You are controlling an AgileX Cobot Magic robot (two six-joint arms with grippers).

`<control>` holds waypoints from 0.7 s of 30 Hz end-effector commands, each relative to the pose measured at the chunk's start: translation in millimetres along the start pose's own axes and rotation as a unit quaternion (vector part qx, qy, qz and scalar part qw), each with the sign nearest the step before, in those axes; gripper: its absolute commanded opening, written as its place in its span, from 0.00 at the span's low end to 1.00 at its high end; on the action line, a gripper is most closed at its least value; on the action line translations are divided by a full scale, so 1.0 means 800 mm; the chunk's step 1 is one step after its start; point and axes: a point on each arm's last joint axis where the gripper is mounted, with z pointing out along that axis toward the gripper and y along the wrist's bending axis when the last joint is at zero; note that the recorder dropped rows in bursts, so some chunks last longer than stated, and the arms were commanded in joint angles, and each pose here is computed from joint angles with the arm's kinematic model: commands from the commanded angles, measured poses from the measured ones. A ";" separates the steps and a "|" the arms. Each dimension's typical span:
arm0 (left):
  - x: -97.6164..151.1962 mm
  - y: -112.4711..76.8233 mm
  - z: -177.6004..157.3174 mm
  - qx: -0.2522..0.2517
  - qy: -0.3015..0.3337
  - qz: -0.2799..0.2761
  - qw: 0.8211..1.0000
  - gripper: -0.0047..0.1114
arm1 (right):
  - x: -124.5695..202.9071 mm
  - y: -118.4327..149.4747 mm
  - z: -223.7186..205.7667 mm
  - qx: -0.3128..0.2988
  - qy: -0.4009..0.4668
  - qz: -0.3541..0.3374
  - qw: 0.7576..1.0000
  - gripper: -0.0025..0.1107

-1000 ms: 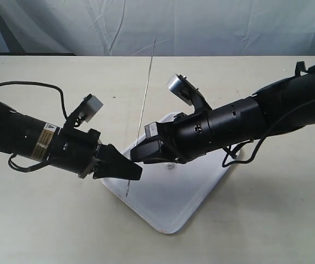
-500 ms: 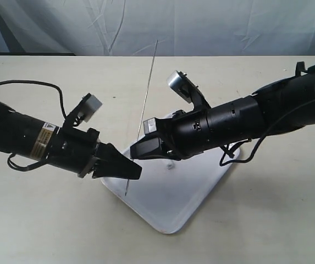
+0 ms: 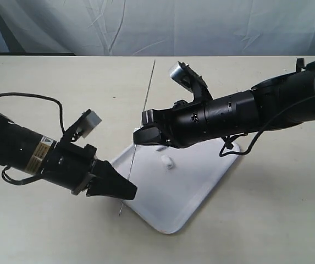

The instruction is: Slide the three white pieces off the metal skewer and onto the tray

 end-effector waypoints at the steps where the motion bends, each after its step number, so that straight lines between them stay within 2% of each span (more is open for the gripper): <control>1: 0.030 -0.011 0.014 0.030 0.053 -0.005 0.998 0.04 | -0.013 -0.008 -0.002 0.044 -0.030 -0.004 0.999 0.13; 5: 0.056 -0.014 0.024 0.035 0.083 -0.021 0.996 0.04 | -0.018 -0.013 -0.003 0.072 -0.042 -0.007 0.997 0.13; 15: 0.080 -0.012 0.023 0.039 0.100 -0.051 0.993 0.04 | -0.049 -0.006 -0.005 0.091 -0.079 -0.026 0.992 0.13; 21: 0.083 -0.012 0.023 0.039 0.102 -0.053 0.993 0.04 | -0.065 0.003 -0.007 0.088 -0.097 -0.039 0.991 0.13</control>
